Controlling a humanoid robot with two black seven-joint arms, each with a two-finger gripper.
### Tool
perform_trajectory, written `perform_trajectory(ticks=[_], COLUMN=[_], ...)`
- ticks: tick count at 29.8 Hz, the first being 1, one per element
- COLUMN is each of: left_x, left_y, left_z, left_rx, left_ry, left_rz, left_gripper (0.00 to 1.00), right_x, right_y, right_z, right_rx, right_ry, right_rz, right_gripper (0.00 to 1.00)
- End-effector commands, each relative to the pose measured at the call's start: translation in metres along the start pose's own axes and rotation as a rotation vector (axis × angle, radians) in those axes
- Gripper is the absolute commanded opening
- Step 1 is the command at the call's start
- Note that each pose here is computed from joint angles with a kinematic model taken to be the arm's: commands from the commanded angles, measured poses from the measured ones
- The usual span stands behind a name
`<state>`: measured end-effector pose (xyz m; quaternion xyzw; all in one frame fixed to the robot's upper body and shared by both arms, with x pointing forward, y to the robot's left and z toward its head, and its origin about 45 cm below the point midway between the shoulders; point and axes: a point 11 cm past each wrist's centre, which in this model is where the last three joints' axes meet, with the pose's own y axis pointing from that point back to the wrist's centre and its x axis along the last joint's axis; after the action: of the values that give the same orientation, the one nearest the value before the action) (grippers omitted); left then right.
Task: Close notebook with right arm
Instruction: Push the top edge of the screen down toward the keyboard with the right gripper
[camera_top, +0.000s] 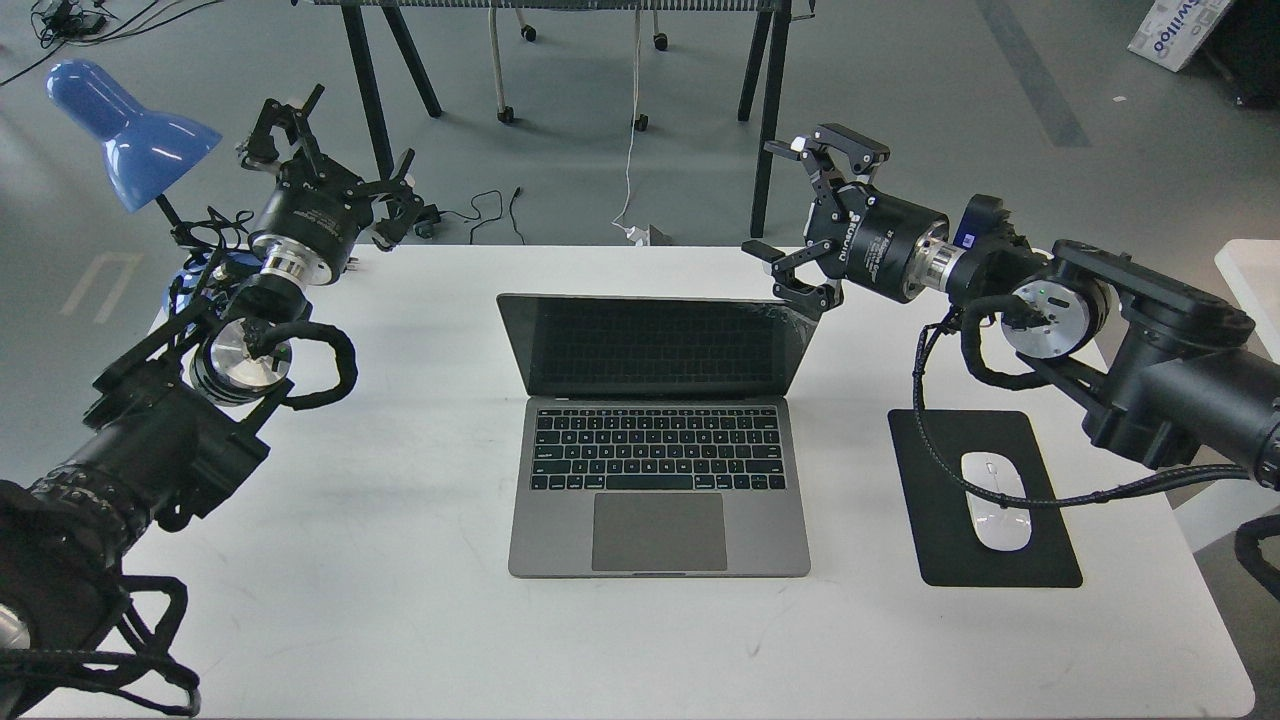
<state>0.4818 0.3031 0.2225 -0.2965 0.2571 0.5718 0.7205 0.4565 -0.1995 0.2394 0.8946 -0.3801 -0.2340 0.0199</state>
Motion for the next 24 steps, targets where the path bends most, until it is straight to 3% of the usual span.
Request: perform_trajectory(ticks=[1,24], left_x=[0.0,0.0], left_y=[0.0,0.0], left_z=[0.0,0.0], left_rx=[0.0,-0.001], left_ry=[0.0,0.001], left_rz=[0.0,0.0], left_gripper=[1.0,1.0], right_x=[0.0,-0.013], right_y=[0.001,0.039], right_z=[0.002,0.083], right_rx=[-0.006,-0.211], right_ry=[0.002,0.093], right_rz=[-0.002,-0.084], right_gripper=[1.0,1.0])
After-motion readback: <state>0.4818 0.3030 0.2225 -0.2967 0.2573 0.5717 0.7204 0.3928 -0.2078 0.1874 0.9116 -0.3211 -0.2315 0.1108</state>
